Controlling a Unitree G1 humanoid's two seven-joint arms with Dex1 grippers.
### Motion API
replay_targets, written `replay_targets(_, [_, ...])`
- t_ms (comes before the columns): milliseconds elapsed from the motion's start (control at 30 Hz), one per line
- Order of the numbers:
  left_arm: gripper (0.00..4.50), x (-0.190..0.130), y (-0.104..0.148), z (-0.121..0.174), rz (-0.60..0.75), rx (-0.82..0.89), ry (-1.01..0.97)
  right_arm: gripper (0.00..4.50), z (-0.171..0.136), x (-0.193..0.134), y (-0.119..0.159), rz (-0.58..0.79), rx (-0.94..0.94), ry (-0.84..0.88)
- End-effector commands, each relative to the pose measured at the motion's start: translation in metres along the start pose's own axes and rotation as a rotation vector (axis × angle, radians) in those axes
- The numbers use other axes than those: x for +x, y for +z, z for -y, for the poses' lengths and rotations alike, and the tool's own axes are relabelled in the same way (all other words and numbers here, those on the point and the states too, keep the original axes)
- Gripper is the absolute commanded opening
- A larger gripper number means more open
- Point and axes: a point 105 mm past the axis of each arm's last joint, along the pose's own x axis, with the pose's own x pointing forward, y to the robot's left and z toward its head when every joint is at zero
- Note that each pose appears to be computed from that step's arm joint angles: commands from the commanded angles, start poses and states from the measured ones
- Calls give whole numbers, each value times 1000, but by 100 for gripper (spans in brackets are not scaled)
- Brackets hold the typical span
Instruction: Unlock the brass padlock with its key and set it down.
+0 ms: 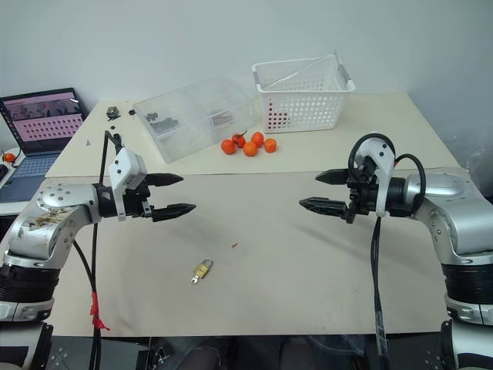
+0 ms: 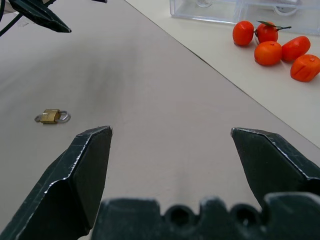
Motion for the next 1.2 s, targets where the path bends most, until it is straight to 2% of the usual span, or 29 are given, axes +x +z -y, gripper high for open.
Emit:
replay_targets(33, [434, -7, 15, -1, 28, 33, -17, 450, -10, 0, 15, -1, -71, 67])
replay_targets(267, [434, -22, 3, -13, -62, 31, 31, 450, -26, 19, 25, -36, -189, 253])
replay_targets(433, [434, -44, -8, -17, -127, -15, 97, 450, -48, 48, 27, -52, -291, 461])
replay_targets(633, [434, -64, -12, 7, -148, -60, 83, 450, -69, 91, 7, -114, -486, 661])
replay_targets(800, [434, -78, -14, 25, -181, -93, 90, 450, -88, 122, -5, -111, -646, 810])
replay_targets(1200, [434, -108, -29, 34, -289, -99, 188, 450, -128, 176, -5, -22, -693, 987])
